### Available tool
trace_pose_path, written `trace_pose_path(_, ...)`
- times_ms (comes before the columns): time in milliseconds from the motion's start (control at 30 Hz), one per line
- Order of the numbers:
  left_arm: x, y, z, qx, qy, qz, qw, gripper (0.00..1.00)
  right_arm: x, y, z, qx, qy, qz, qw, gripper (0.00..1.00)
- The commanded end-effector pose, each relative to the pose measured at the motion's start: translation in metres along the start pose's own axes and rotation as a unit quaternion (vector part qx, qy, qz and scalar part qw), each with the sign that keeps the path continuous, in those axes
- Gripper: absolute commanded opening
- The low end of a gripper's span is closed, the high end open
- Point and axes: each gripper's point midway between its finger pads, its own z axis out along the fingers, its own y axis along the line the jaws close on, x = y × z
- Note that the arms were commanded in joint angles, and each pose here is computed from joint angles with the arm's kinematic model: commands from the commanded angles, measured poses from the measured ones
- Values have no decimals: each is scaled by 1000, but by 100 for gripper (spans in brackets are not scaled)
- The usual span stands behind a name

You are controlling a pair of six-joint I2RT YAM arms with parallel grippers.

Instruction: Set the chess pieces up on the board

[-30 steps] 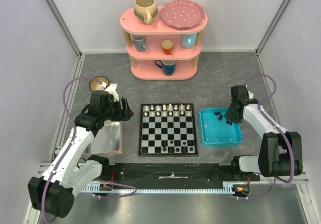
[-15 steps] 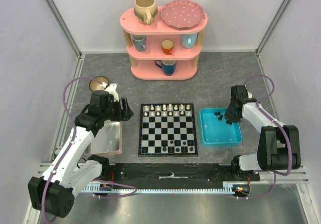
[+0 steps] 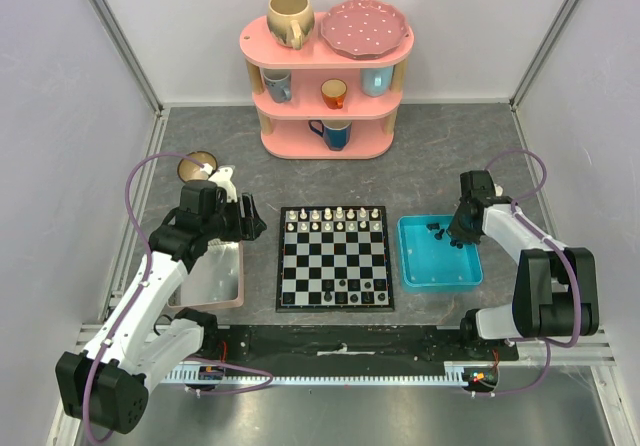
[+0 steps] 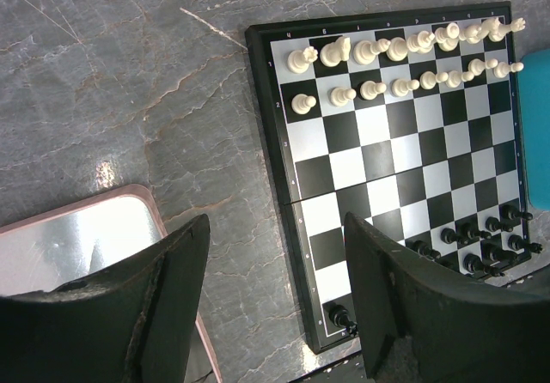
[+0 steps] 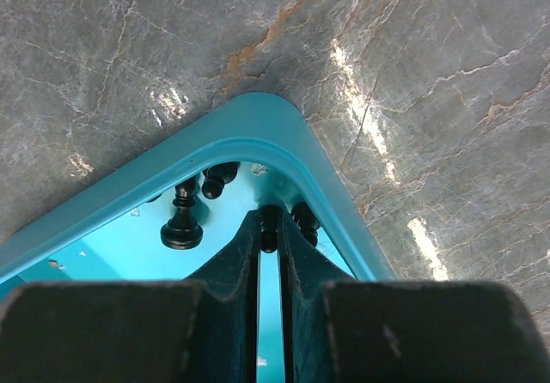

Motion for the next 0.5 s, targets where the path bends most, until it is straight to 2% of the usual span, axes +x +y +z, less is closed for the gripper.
trace_pose_path(0,-9,-6,0,16,-15,7,1000,71,-7,2,-10,-15,-16,-2,1000,11)
trace_pose_path(300,-10,-6,-1,18,-16,8,1000,71,-27,13,-61,-60,-53,-3,997,8)
trace_pose_path(467,-9,-7,1,20,-13,7,1000,71,-34,35,-93,-100,-67,-18,993,8)
